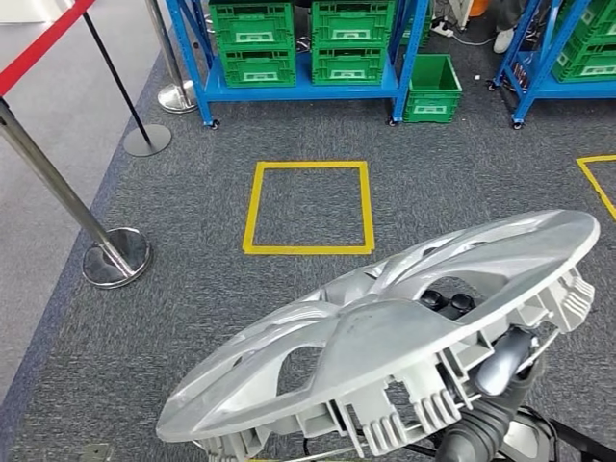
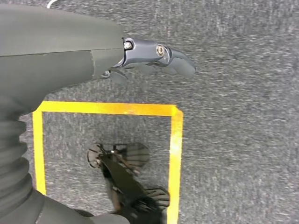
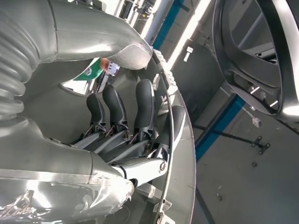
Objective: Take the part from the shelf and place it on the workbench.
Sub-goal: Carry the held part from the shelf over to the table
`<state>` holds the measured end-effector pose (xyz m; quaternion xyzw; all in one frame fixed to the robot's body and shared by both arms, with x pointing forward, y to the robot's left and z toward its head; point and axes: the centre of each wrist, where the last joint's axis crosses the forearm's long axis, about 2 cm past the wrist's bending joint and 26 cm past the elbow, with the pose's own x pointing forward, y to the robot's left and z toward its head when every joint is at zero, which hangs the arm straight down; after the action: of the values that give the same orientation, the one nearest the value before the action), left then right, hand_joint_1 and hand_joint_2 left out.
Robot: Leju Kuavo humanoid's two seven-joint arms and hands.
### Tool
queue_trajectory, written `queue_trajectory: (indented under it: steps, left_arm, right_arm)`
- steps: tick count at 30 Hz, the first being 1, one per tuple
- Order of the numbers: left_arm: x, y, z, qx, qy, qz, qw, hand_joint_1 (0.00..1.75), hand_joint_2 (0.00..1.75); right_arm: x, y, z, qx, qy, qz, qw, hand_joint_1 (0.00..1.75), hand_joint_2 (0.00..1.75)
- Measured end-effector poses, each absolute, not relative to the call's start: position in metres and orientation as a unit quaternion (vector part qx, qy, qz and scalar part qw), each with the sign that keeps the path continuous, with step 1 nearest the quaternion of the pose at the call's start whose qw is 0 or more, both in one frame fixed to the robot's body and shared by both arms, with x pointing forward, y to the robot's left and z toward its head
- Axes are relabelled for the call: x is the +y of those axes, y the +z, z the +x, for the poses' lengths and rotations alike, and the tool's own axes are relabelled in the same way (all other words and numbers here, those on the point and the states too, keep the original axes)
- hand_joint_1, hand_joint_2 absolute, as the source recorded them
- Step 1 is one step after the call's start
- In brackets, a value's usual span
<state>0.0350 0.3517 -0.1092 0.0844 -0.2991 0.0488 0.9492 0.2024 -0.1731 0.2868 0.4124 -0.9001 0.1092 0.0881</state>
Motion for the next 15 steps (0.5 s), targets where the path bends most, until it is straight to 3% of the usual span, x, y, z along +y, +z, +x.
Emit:
queue_trajectory:
  steps: [15]
  left_arm:
    - [0.3469,-0.1097,0.0344,-0.303,0.044,0.081,0.948,0.00,1.75]
  right_arm:
    - [-0.1722,0.2874,0.2016,-0.903,0.118,0.404,0.093,1.75,1.75]
